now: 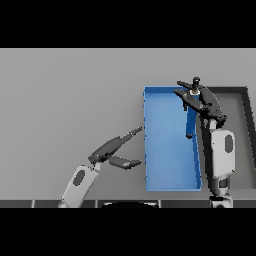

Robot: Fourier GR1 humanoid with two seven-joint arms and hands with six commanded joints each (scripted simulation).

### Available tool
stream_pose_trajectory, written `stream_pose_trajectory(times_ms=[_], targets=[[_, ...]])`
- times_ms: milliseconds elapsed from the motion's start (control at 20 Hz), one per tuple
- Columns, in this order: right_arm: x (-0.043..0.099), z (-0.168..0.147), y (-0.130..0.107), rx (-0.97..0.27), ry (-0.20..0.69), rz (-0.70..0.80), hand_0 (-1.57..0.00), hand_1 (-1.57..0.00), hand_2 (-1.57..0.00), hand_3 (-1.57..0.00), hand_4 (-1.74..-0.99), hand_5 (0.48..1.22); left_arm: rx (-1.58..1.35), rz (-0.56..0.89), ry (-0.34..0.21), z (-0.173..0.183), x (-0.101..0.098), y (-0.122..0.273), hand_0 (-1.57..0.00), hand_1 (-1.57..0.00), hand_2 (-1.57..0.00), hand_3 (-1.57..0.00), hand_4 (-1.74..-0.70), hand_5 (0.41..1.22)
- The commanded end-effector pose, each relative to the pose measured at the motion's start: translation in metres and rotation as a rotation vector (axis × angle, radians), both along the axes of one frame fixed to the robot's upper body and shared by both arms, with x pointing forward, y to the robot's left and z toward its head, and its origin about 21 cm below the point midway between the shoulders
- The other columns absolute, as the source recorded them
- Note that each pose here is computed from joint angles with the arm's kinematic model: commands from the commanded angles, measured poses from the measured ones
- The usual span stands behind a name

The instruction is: Pick up the blue pipe and place it into the blue bin.

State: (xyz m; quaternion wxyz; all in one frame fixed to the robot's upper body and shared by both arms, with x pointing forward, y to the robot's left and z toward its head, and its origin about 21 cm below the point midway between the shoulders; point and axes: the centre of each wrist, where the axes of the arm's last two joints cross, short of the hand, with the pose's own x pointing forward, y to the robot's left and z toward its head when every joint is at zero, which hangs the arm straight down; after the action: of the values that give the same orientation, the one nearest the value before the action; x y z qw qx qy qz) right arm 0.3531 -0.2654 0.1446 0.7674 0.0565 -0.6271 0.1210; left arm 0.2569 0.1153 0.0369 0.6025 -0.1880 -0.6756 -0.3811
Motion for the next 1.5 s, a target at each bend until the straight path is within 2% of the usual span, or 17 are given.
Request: stream_pose_trajectory(times_ms=[0, 100, 150, 250, 350, 400, 450, 550, 650, 700, 800, 850, 950, 1050, 1250, 1300, 1450], targets=[[0.000, -0.010, -0.001, 0.013, 0.038, -0.018, -1.57, -1.57, -1.57, -1.57, -1.498, 1.221, 0.005, 0.002, 0.001, 0.000, 0.000, -0.003, 0.00, 0.00, 0.00, 0.00, -0.93, 0.470], [0.000, -0.027, 0.000, 0.009, 0.111, -0.025, -1.57, -1.57, -1.57, -1.57, -1.497, 1.221, 0.008, 0.007, -0.004, 0.003, 0.003, -0.007, 0.00, 0.00, 0.00, 0.00, -0.92, 0.476], [-0.001, -0.034, -0.001, 0.001, 0.146, -0.025, -1.57, -1.57, -1.57, -1.26, -1.546, 1.221, 0.006, 0.010, -0.007, 0.003, 0.004, -0.004, 0.00, 0.00, 0.00, 0.00, -0.92, 0.478], [-0.002, -0.046, 0.002, 0.005, 0.224, -0.039, -1.57, -1.57, -1.57, -0.80, -1.616, 1.221, 0.001, 0.004, -0.005, 0.003, 0.003, -0.006, 0.00, 0.00, 0.00, 0.00, -0.92, 0.481], [-0.004, -0.051, 0.004, 0.004, 0.264, -0.058, -1.57, -1.57, -1.57, -0.51, -1.661, 1.221, 0.003, 0.008, -0.011, 0.005, 0.004, -0.004, 0.00, 0.00, 0.00, 0.00, -0.92, 0.486], [-0.003, -0.053, 0.004, 0.013, 0.299, -0.057, -1.57, -1.57, -1.57, -0.41, -1.677, 1.171, -0.004, 0.003, -0.013, 0.005, 0.003, -0.005, 0.00, 0.00, 0.00, 0.00, -0.92, 0.489], [-0.002, -0.054, 0.002, 0.007, 0.342, -0.075, -1.57, -1.57, -1.52, -0.45, -1.626, 1.161, 0.005, 0.009, -0.011, 0.004, 0.003, -0.004, 0.00, 0.00, 0.00, 0.00, -0.92, 0.491], [-0.002, -0.059, 0.000, 0.011, 0.419, -0.112, -1.08, -1.03, -0.99, -0.29, -1.469, 1.148, 0.007, 0.012, -0.005, 0.003, 0.004, -0.007, 0.00, 0.00, 0.00, 0.00, -0.92, 0.493], [-0.002, -0.055, 0.002, -0.025, 0.446, -0.130, -0.69, -0.66, -0.63, -0.19, -1.370, 1.125, -0.003, 0.007, -0.008, 0.007, 0.006, -0.007, 0.00, 0.00, 0.00, 0.00, -0.92, 0.493], [-0.003, -0.052, 0.003, -0.075, 0.431, -0.090, -0.55, -0.52, -0.50, -0.15, -1.339, 1.108, -0.001, 0.001, 0.003, 0.004, 0.003, -0.007, 0.00, 0.00, 0.00, 0.00, -0.93, 0.494], [-0.007, -0.045, 0.006, -0.235, 0.361, 0.005, -0.35, -0.34, -0.32, -0.09, -1.279, 1.010, 0.005, 0.006, -0.002, 0.002, 0.004, -0.007, 0.00, 0.00, 0.00, 0.00, -0.92, 0.494], [-0.009, -0.046, 0.007, -0.309, 0.365, 0.038, -0.28, -0.27, -0.26, -0.08, -1.250, 0.962, 0.003, 0.011, -0.003, 0.003, 0.004, -0.006, 0.00, 0.00, 0.00, 0.00, -0.93, 0.494], [-0.009, -0.049, 0.012, -0.363, 0.385, 0.088, -0.18, -0.17, -0.16, -0.05, -1.219, 0.870, -0.009, 0.007, -0.006, 0.005, 0.004, -0.005, 0.00, 0.00, 0.00, 0.00, -0.93, 0.495], [-0.007, -0.048, 0.012, -0.400, 0.385, 0.112, -0.12, -0.11, -0.11, -0.03, -1.190, 0.809, -0.007, 0.001, -0.002, 0.002, 0.001, -0.005, 0.00, 0.00, 0.00, 0.00, -0.93, 0.496], [-0.008, -0.052, 0.013, -0.447, 0.403, 0.147, -0.05, -0.04, -0.04, -0.01, -1.125, 0.747, -0.002, 0.009, 0.004, 0.002, -0.001, -0.006, 0.00, 0.00, 0.00, 0.00, -0.93, 0.496], [-0.007, -0.048, 0.013, -0.458, 0.397, 0.155, -0.04, -0.04, -0.03, -0.01, -1.110, 0.736, -0.013, 0.012, -0.011, 0.005, -0.001, -0.003, 0.00, 0.00, 0.00, 0.00, -0.93, 0.497], [-0.011, -0.047, 0.012, -0.476, 0.375, 0.182, -0.02, -0.02, -0.02, 0.00, -1.084, 0.714, 0.005, 0.020, 0.002, 0.004, 0.004, -0.008, 0.00, 0.00, 0.00, 0.00, -0.93, 0.495]])
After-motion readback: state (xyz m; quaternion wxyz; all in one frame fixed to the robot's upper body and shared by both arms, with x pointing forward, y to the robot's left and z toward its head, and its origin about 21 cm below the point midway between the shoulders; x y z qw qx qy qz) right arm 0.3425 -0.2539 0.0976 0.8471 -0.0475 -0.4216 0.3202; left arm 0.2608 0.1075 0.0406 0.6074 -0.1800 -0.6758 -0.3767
